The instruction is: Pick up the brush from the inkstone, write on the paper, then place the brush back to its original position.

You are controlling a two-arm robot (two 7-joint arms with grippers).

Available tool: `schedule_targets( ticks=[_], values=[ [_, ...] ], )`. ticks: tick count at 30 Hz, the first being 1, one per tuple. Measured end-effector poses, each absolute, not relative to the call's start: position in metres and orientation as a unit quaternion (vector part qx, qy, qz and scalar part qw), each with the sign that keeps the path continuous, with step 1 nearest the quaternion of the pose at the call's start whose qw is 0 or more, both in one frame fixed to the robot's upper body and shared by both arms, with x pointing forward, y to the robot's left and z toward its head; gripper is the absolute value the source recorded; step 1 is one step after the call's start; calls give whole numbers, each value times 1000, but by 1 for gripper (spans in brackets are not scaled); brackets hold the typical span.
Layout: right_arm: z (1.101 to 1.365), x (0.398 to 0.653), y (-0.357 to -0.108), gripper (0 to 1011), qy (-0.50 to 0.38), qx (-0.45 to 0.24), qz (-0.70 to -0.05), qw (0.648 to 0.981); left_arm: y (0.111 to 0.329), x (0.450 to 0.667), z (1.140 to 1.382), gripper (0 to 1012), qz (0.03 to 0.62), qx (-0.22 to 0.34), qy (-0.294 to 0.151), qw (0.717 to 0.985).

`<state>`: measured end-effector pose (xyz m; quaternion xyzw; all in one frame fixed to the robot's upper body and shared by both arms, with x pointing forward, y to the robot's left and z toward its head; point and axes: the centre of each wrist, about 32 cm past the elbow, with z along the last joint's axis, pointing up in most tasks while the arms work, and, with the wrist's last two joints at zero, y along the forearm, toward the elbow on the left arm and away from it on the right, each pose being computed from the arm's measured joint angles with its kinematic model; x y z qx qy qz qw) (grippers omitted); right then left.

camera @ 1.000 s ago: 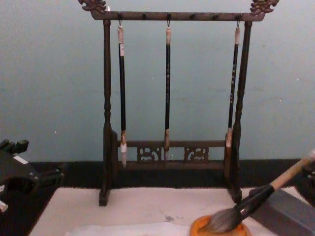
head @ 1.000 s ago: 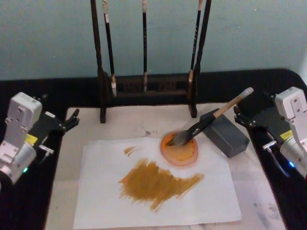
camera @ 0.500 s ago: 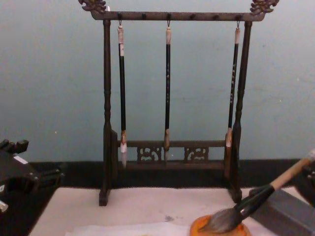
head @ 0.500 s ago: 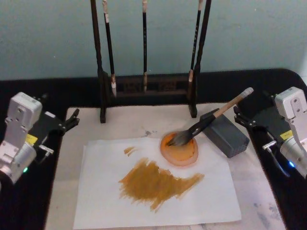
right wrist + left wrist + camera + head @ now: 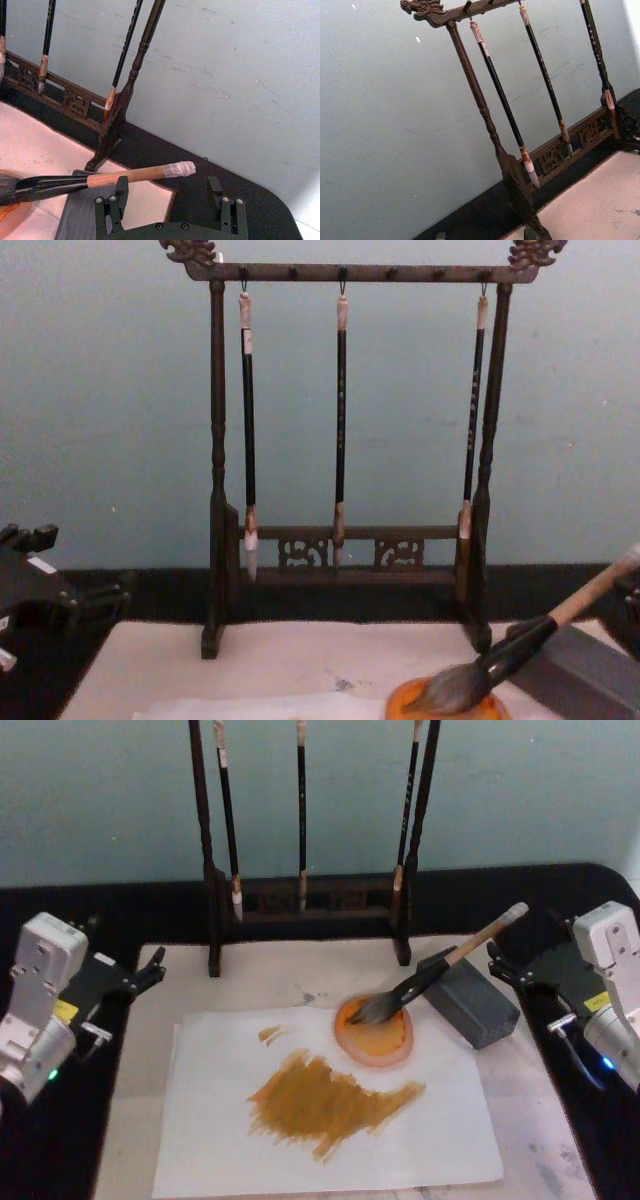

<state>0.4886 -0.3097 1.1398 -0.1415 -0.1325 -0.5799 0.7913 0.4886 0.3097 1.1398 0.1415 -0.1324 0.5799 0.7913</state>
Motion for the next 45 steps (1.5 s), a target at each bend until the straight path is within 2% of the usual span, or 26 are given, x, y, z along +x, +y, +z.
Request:
schedule_targets(
  ticks=[36,45],
  values=[
    [1140,488,-311,1000,-130,-141,-579,793,310,489,1140,1010,580,142,-132,791],
    [1146,489,-312,1000,-59,-89,-583,805,310,489,1140,1009,580,142,-132,791]
  ],
)
